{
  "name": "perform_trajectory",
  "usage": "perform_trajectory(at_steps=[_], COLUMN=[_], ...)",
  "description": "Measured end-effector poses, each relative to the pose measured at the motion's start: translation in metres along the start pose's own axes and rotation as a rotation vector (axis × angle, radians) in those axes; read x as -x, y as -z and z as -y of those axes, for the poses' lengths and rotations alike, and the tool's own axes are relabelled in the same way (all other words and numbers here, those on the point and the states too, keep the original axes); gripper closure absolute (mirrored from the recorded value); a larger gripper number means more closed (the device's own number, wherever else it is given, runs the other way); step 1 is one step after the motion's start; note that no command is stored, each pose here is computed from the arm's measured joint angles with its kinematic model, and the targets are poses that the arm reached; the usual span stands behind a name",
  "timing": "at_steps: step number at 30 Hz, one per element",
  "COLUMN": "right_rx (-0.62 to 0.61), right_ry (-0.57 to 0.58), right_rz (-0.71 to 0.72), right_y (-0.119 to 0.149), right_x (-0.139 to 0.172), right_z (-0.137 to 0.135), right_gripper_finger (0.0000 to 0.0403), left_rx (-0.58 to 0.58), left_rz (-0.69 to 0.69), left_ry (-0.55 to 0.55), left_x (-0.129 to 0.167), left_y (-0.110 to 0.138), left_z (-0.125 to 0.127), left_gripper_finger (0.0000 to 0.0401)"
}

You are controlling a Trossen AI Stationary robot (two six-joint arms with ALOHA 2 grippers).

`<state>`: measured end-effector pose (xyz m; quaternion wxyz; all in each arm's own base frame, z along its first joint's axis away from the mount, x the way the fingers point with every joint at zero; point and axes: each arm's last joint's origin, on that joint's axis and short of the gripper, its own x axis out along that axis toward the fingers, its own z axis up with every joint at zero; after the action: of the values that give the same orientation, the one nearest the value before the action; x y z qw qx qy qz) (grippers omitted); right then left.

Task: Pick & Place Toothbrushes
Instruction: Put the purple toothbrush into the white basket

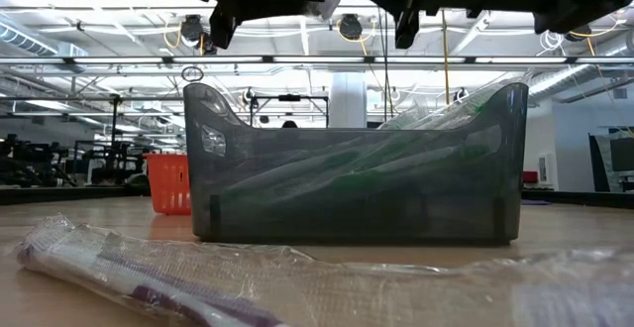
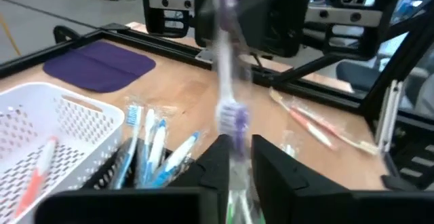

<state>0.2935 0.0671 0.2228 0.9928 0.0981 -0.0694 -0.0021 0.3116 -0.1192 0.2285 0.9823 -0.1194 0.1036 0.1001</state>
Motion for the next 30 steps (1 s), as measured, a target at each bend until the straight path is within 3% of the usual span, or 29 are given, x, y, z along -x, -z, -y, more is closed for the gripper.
perform_trajectory(at_steps=[10,18,30], right_rx=[0.012,0.061,0.129], right_ry=[0.138,0.293,0.330], right_rz=[-0.119,-0.241,-0.489], right_y=[-0.005,-0.022,-0.029], right_x=[0.001,0.014,0.012], right_z=[0.034,0.075,0.130], right_gripper_finger=[0.0384,0.0384,0.0384], left_rx=[-0.073,-0.101,-0.119], left_rz=[-0.034,-0.039,-0.031], left_ry=[-0.064,-0.068,-0.126], left_x=[0.002,0.002,-0.008], left_y=[0.006,0.006,0.000], left_z=[-0.001,-0.002,-0.019], left_gripper_finger=[0.0278,0.0281,0.0281])
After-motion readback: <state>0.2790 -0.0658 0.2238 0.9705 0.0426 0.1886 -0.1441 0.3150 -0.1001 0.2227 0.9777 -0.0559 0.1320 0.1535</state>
